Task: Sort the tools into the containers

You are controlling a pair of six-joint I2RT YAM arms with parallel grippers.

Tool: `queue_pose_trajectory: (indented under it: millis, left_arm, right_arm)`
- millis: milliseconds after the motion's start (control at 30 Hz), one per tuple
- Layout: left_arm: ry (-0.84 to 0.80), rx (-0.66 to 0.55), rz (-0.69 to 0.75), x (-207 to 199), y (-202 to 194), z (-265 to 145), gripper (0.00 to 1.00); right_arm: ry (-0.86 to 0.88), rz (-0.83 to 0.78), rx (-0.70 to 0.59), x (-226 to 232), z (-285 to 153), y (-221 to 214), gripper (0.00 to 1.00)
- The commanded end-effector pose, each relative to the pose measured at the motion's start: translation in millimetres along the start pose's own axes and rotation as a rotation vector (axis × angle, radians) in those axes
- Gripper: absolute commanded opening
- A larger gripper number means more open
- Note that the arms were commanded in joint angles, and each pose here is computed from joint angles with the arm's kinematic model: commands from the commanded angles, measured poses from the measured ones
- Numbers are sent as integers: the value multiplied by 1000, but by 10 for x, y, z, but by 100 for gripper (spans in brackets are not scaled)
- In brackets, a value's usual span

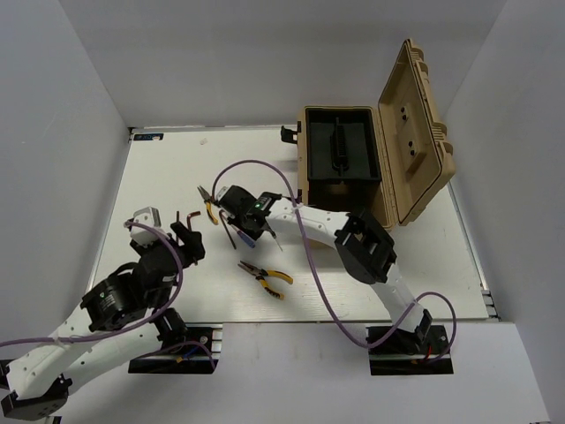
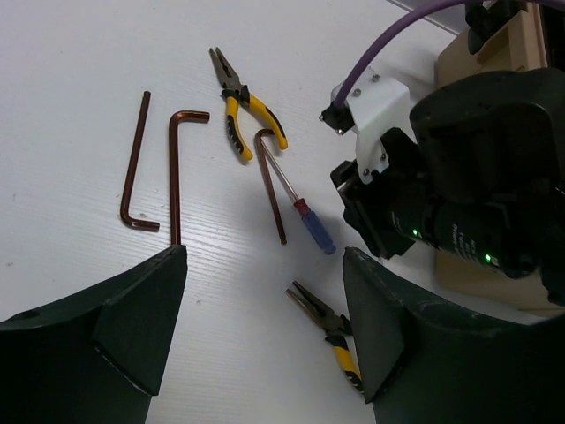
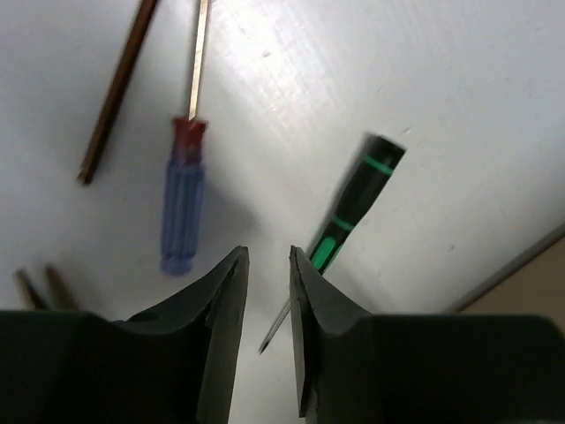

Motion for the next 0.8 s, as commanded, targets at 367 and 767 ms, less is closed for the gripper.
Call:
queue_pose_trajectory:
  millis: [367, 767]
  left_arm:
    - [32, -19, 38, 155, -82, 14, 83]
    - [32, -19, 38, 155, -82, 14, 84]
  right_arm:
    - [-215, 86, -17, -425, 246, 196, 49]
    - [-142, 133, 39, -439, 443, 110, 50]
Point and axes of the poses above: each gripper's point midway between its finger pads, its own z axis out along the fingers, its own x axis along the line the jaws close on, y = z × x, the point moved 10 cm from there along -z, back along the fingers, and after that the axes turned 5 degrees about -z, right-handed, at the moved point
